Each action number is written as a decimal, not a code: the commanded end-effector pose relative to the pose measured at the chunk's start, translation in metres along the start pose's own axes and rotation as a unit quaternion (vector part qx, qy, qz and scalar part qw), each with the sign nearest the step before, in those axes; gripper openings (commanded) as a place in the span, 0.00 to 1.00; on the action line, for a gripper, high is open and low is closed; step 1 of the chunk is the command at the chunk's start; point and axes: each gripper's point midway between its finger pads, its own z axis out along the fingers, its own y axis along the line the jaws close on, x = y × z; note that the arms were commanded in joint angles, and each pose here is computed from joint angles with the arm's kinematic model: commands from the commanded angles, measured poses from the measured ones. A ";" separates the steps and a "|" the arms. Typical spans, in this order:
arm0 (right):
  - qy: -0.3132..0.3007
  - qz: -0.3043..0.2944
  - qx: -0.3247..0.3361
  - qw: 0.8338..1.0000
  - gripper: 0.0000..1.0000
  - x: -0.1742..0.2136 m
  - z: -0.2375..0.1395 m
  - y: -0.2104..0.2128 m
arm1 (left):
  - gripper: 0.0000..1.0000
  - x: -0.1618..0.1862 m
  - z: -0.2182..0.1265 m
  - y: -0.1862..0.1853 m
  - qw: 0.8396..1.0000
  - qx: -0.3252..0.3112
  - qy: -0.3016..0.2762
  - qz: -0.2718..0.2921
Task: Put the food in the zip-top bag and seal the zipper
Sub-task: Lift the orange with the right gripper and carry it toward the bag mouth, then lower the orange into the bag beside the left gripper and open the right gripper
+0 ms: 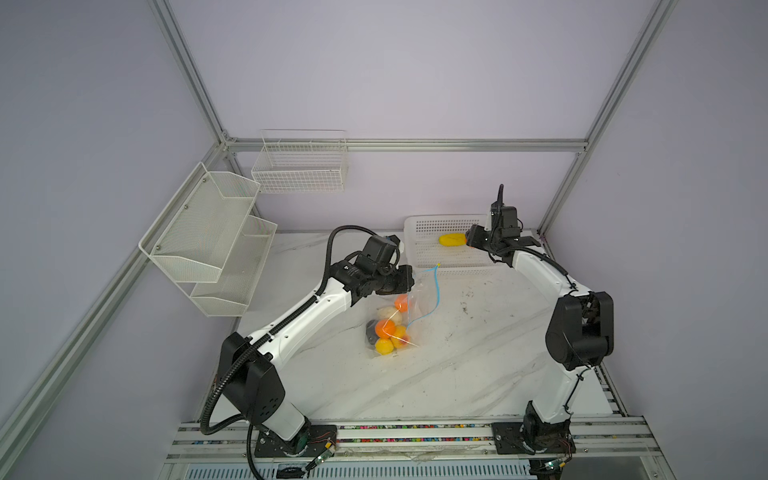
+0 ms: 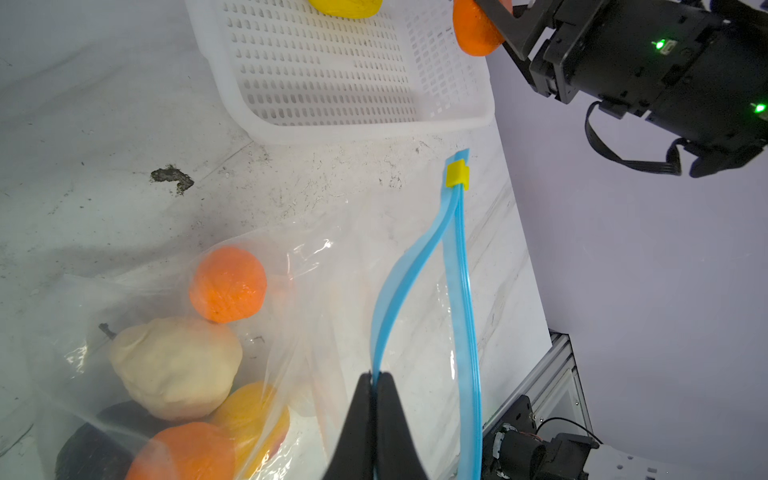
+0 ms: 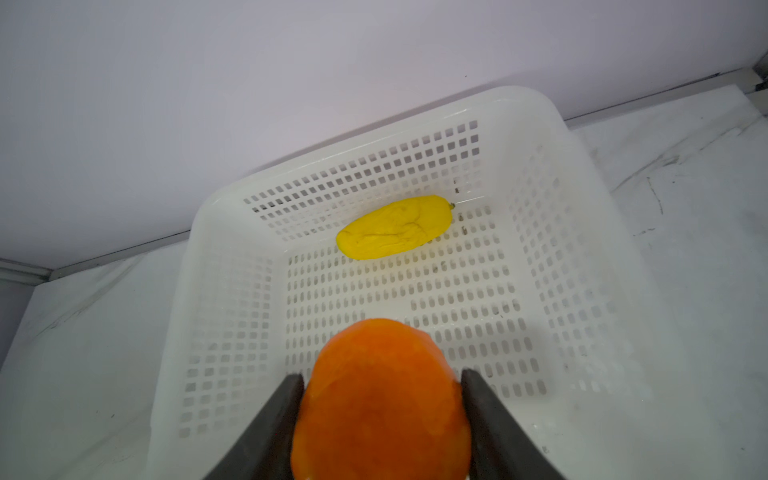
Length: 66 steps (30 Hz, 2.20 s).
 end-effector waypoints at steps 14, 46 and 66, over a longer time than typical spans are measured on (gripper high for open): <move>0.044 0.005 -0.125 0.991 0.55 0.045 -0.123 0.092 | 0.00 -0.022 -0.021 -0.024 0.998 0.040 -0.042 0.010; 0.152 0.018 -0.279 0.948 0.56 0.122 -0.171 0.167 | 0.00 -0.025 -0.021 -0.030 0.998 0.043 -0.049 0.009; 0.188 -0.002 -0.256 0.948 0.56 0.154 -0.152 0.167 | 0.00 -0.024 -0.023 -0.029 0.998 0.041 -0.051 0.010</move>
